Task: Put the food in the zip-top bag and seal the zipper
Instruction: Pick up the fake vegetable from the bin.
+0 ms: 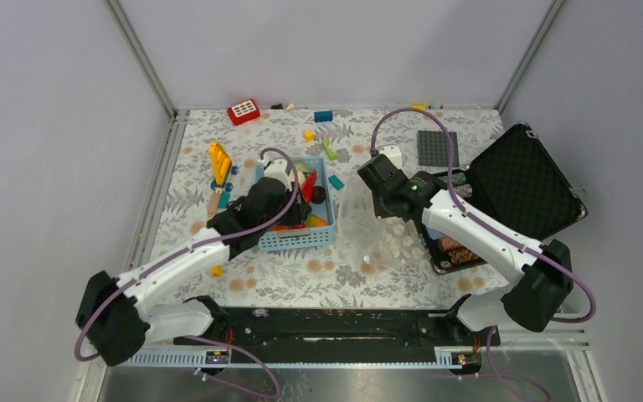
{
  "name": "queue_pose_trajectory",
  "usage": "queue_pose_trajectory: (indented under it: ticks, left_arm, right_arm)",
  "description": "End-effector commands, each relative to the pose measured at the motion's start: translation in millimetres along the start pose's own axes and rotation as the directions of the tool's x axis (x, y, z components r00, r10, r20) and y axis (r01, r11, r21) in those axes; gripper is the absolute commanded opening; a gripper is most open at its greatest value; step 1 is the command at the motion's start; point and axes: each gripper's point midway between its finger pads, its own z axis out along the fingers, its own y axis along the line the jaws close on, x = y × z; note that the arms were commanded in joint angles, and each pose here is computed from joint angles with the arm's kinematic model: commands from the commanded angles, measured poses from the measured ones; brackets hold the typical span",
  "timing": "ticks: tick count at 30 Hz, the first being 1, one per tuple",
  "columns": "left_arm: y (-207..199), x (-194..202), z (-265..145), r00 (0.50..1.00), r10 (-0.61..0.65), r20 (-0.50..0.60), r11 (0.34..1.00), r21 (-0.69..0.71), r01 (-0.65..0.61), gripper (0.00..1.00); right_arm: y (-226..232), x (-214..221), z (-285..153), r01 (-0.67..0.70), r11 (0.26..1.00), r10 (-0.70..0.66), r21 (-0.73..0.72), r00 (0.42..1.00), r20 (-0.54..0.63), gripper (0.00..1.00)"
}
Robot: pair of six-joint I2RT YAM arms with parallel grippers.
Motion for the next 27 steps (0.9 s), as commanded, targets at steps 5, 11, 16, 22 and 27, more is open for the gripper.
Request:
queue_pose_trajectory:
  ticks: [5, 11, 16, 22, 27]
  left_arm:
    - [-23.1, -22.4, -23.1, 0.984, -0.032, 0.177, 0.981, 0.193, -0.002, 0.00]
    - [-17.1, 5.6, 10.0, 0.996, -0.021, 0.092, 0.987, 0.160, 0.006, 0.00]
    - [-4.5, 16.4, 34.2, 0.993, -0.046, 0.104, 0.994, 0.106, 0.035, 0.00]
    - [2.7, -7.2, 47.9, 0.963, -0.059, 0.261, 0.996, 0.074, 0.041, 0.00]
    - [-6.4, -23.0, 51.0, 0.937, -0.037, 0.347, 0.993, 0.118, -0.004, 0.00]
  right_arm:
    - [5.6, -8.4, -5.1, -0.047, 0.998, 0.049, -0.048, 0.998, 0.042, 0.00]
    - [3.8, -3.7, -5.2, -0.046, 0.998, 0.048, -0.053, 0.998, 0.044, 0.00]
    - [0.3, -1.5, -6.4, -0.047, 0.998, 0.050, -0.052, 0.997, 0.054, 0.00]
    - [4.4, -3.2, -7.6, -0.042, 0.995, 0.049, -0.089, 0.996, 0.078, 0.00]
    - [8.0, -4.3, -10.3, -0.038, 0.991, 0.051, -0.128, 0.994, 0.098, 0.00]
